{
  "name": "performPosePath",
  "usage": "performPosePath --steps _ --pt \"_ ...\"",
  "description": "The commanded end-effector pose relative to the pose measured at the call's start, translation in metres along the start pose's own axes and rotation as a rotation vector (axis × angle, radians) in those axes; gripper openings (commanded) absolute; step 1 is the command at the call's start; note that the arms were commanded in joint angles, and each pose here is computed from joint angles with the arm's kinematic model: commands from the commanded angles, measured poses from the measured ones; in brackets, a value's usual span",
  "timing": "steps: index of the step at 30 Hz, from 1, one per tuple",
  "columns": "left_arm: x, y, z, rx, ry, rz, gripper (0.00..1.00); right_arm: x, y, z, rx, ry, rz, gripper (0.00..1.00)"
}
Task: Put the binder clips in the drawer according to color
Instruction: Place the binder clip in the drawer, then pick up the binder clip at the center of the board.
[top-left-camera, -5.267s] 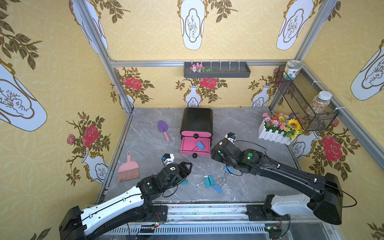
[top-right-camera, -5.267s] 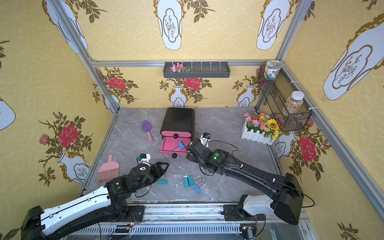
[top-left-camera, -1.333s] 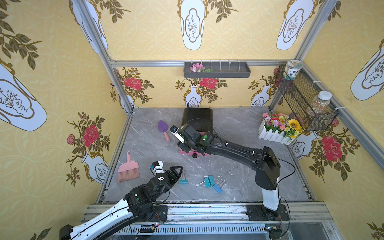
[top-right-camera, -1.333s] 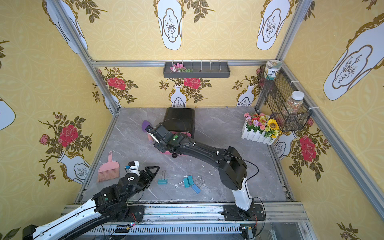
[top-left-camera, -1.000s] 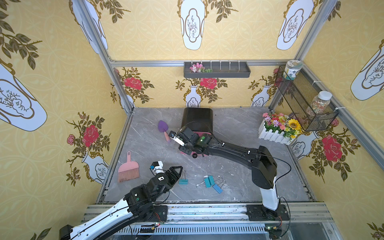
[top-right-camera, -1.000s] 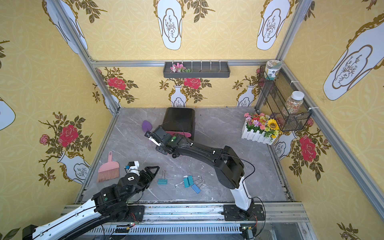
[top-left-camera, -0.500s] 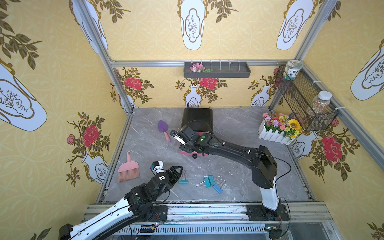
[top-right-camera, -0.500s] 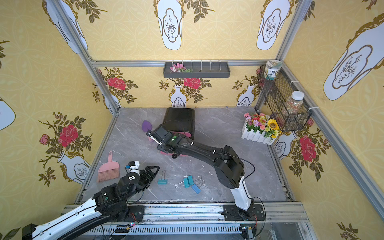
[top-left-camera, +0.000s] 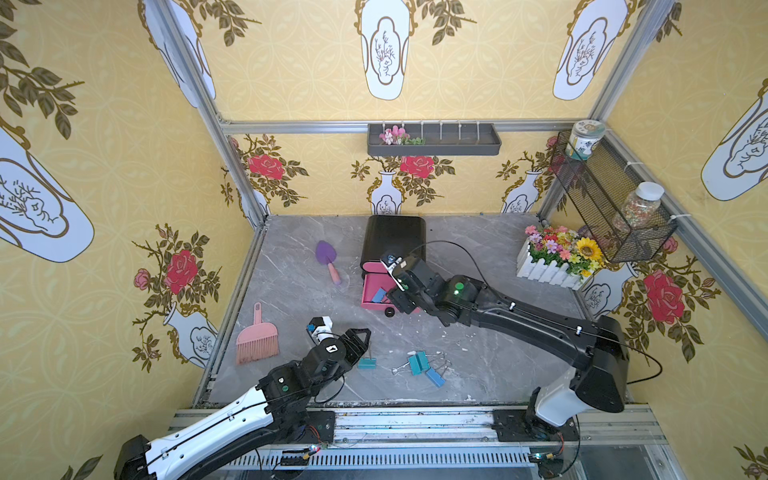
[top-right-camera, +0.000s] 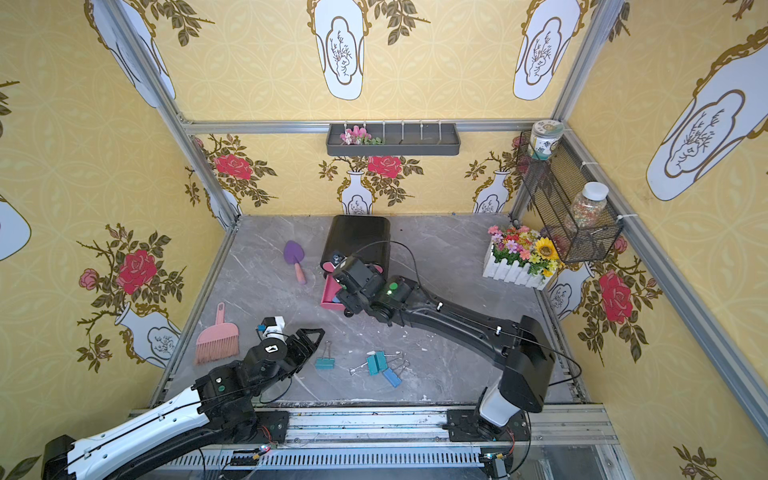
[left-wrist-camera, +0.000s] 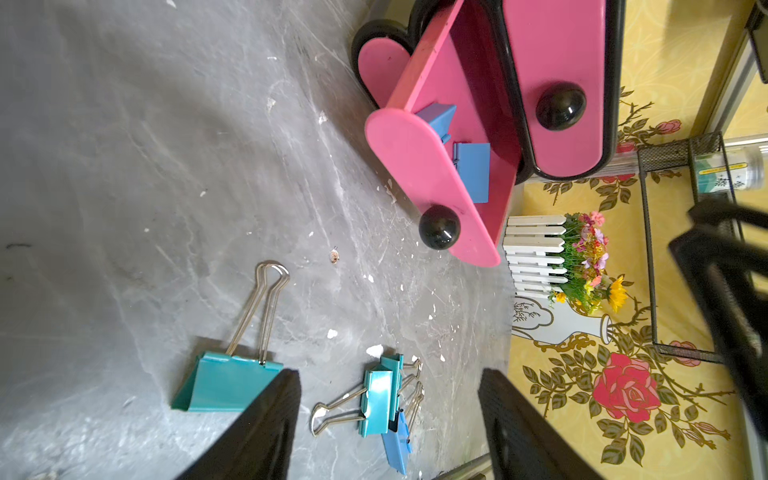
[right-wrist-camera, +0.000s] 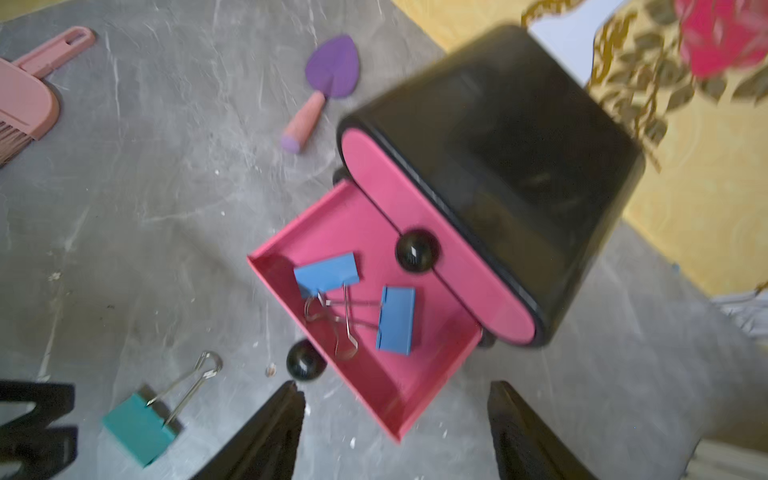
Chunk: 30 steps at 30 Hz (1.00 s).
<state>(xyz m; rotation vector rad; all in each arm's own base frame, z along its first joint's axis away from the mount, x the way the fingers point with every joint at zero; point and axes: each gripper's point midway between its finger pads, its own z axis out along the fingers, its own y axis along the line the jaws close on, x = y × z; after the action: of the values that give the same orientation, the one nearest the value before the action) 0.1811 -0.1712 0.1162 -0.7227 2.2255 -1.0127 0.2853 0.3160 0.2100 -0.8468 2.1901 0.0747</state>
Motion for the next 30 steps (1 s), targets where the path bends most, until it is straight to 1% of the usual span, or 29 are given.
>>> performPosePath --steps 1,3,6,9,15,18,23,30 --pt "0.001 -0.011 0.003 0.044 0.006 0.008 0.74 0.070 0.006 -0.003 -0.023 0.202 0.279 0.73" --pt "0.002 -0.014 0.004 0.051 0.011 0.009 0.74 0.103 0.016 -0.004 -0.047 0.281 0.372 0.72" --pt "0.004 -0.018 0.006 0.055 0.017 0.015 0.74 0.137 0.028 -0.006 -0.054 0.336 0.424 0.72" --pt "0.005 -0.022 0.008 0.061 0.026 0.021 0.74 0.158 0.037 -0.007 -0.060 0.368 0.419 0.72" --pt "0.006 -0.025 0.009 0.064 0.029 0.027 0.74 0.193 0.063 -0.002 -0.130 0.473 0.346 0.72" --pt "0.005 -0.025 0.008 0.066 0.027 0.023 0.74 0.208 0.073 -0.001 -0.146 0.512 0.321 0.72" --pt "0.005 -0.022 0.007 0.065 0.025 0.014 0.73 0.217 0.088 -0.001 -0.163 0.529 0.291 0.71" --pt "0.005 -0.020 0.008 0.057 0.026 0.012 0.73 0.231 0.093 0.003 -0.159 0.556 0.290 0.67"
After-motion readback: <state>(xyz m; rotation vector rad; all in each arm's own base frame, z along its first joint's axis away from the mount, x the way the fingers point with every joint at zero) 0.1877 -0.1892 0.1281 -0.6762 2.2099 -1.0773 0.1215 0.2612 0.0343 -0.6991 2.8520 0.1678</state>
